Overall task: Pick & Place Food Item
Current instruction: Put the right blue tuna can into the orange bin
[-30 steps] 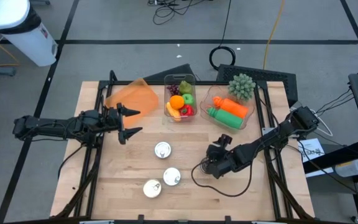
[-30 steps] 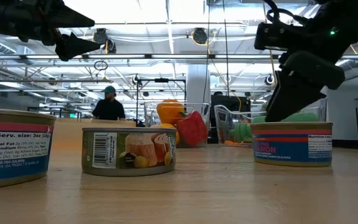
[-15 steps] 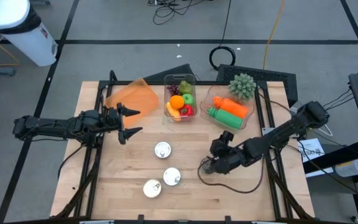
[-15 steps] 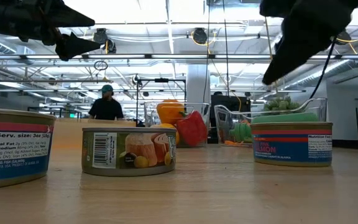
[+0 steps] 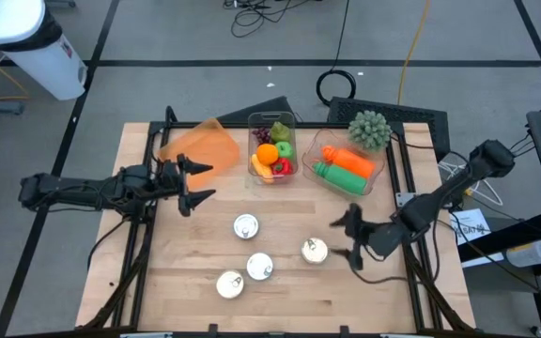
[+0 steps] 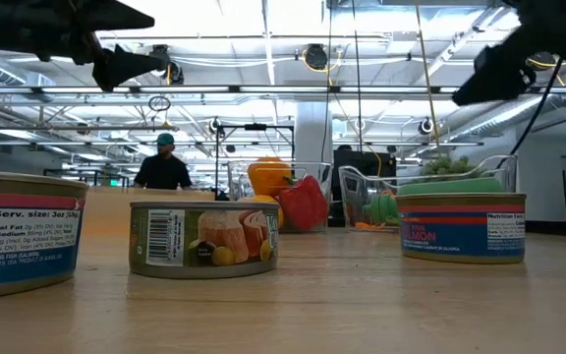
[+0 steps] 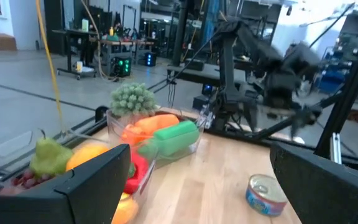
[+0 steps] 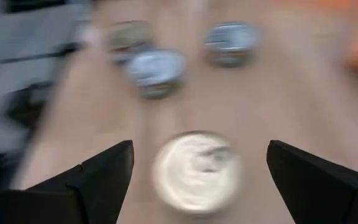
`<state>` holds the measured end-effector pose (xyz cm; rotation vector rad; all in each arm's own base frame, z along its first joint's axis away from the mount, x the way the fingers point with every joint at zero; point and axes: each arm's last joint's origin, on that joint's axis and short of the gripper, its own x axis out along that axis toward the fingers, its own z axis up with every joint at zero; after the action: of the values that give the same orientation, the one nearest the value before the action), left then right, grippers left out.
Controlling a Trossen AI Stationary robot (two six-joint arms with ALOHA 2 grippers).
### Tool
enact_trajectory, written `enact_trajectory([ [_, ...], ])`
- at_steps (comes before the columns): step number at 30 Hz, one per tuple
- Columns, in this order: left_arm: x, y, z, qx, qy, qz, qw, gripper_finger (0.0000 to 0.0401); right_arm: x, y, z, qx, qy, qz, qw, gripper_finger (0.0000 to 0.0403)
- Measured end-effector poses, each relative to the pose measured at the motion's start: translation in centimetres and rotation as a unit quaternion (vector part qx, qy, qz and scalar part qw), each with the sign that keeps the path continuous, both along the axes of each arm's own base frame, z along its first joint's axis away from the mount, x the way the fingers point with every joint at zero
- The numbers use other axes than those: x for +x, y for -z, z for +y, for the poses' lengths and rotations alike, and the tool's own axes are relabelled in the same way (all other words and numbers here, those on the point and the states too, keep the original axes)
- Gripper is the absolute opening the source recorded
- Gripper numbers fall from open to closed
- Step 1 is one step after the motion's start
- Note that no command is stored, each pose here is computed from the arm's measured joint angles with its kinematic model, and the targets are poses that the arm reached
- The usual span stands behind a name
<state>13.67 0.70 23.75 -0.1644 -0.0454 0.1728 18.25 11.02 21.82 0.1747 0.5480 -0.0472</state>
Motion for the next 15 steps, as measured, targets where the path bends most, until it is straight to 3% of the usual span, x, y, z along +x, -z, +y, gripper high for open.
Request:
enact_trajectory([
  [3, 0.9, 0.2, 0.0, -0.034, 0.003, -0.004, 0.999, 0.0395, -0.1, 1.9, 0.5, 0.032, -0.089, -0.037, 0.995, 0.0348],
  [5, 1.8, 0.5, -0.2, -0.052, 0.008, -0.005, 0.999, 0.0395, -0.2, 3.0, 0.5, 0.029, -0.115, -0.048, 0.992, 0.0348],
  [8, 3.2, 1.4, -0.5, -0.063, 0.016, 0.015, 0.998, 0.0395, -0.5, 4.6, 0.3, 0.009, -0.112, -0.033, 0.993, 0.0348],
  [15, 7.2, 4.8, -2.0, -0.145, 0.047, 0.055, 0.987, 0.0395, -0.4, 6.8, 0.1, -0.037, -0.085, 0.013, 0.996, 0.0348],
])
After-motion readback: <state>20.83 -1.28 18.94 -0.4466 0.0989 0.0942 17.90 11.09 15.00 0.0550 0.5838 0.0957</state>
